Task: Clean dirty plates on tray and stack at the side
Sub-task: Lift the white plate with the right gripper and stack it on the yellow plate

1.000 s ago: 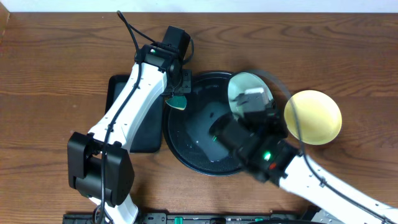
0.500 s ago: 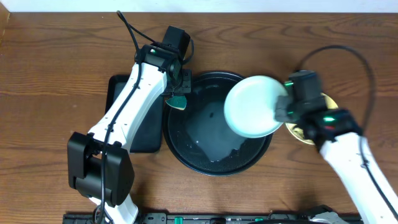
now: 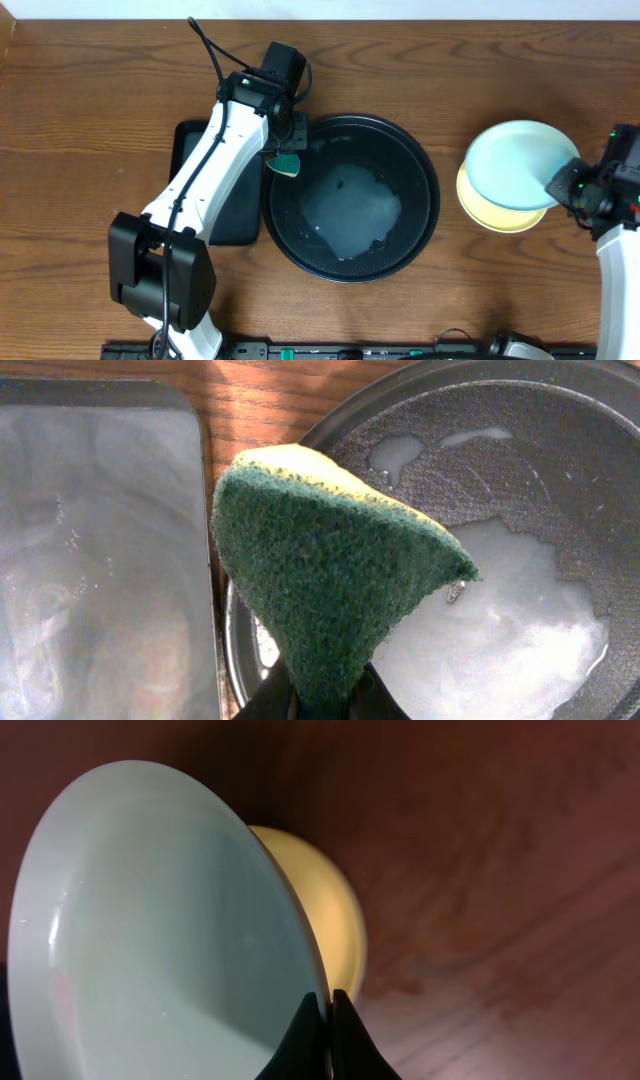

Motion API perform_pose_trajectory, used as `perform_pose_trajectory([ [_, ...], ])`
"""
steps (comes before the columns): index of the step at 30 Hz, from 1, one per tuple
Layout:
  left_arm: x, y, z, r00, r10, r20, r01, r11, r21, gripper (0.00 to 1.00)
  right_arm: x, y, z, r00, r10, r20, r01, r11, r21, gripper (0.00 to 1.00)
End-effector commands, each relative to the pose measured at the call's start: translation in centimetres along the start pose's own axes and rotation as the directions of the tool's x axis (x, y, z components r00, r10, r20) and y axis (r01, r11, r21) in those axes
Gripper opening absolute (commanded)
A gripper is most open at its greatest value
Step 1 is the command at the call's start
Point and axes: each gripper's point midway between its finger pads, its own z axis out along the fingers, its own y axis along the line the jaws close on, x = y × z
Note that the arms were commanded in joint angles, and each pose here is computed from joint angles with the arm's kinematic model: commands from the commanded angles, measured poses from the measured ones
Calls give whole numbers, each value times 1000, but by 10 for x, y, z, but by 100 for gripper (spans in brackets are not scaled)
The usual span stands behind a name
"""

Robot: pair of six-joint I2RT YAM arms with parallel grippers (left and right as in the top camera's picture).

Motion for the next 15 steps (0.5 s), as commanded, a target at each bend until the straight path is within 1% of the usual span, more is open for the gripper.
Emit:
perform_pose_trajectory([
  [1,2,3,4,1000,-5,-11,5,1000,-18,8,-4,-24,13,1000,20,-9,-18,994,104,1],
  [3,2,3,4,1000,-5,-11,5,1000,-18,8,-4,-30,21,999,30,-24,-27,990,140,1],
  [9,2,3,4,1000,-5,-11,5,1000,-18,8,6,-30,55,993,29,-114,-10,986,165,1],
  [15,1,3,3,1000,-6,-6,6,1000,-15,7,24,-18,79,975,29,-221,-4,994,113,1],
])
